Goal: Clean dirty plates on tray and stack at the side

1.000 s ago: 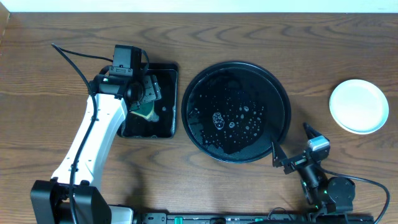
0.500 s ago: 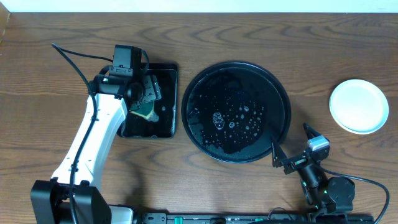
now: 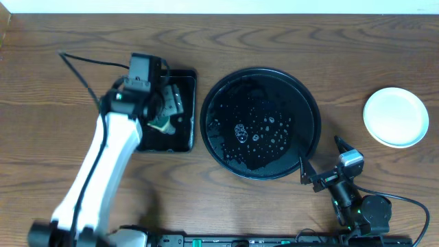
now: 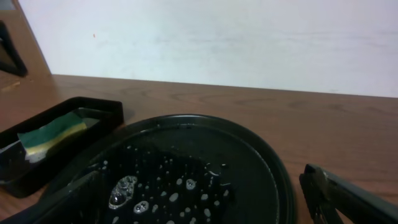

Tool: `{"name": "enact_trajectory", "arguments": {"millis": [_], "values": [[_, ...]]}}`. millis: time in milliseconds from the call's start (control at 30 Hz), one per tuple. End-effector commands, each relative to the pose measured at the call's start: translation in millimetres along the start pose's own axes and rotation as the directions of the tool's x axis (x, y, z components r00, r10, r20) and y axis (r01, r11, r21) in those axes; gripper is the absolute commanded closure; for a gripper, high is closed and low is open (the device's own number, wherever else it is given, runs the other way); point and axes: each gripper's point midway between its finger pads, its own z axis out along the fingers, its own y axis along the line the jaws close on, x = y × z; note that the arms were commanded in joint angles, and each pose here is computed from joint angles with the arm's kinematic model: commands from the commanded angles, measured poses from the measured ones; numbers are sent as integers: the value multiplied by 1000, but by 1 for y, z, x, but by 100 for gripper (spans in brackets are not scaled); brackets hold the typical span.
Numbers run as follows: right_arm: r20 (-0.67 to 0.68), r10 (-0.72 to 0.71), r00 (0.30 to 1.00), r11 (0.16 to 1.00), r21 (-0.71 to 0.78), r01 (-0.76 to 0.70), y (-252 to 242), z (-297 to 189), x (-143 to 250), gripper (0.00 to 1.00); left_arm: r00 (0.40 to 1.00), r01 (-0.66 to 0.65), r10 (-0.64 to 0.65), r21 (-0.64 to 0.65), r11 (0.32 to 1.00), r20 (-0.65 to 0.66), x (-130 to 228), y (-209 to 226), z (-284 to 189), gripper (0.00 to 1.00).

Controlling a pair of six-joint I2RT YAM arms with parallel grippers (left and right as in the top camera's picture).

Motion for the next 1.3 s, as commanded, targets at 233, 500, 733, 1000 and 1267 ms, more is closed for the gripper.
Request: {"name": "enact_trajectory", "arguments": {"millis": [233, 500, 733, 1000, 1267], "values": [[0, 3, 1000, 1000, 13, -3, -3, 0, 1, 1, 883, 45, -78, 82, 996, 464, -6, 32, -102, 18], [0, 3, 1000, 1000, 13, -3, -3, 0, 1, 1, 738, 128, -178, 124, 984, 652, 33, 79, -123, 18], [0, 3, 1000, 1000, 13, -3, -3, 0, 1, 1, 624, 105, -184, 152, 983, 759, 58, 89, -125, 18], [0, 3, 1000, 1000, 13, -3, -3, 0, 1, 1, 550, 76, -198, 188, 979, 811, 67, 90, -104, 18], [0, 3, 1000, 1000, 13, -3, -3, 0, 0, 1, 571, 70, -204, 200, 977, 795, 76, 90, -55, 18]]}}
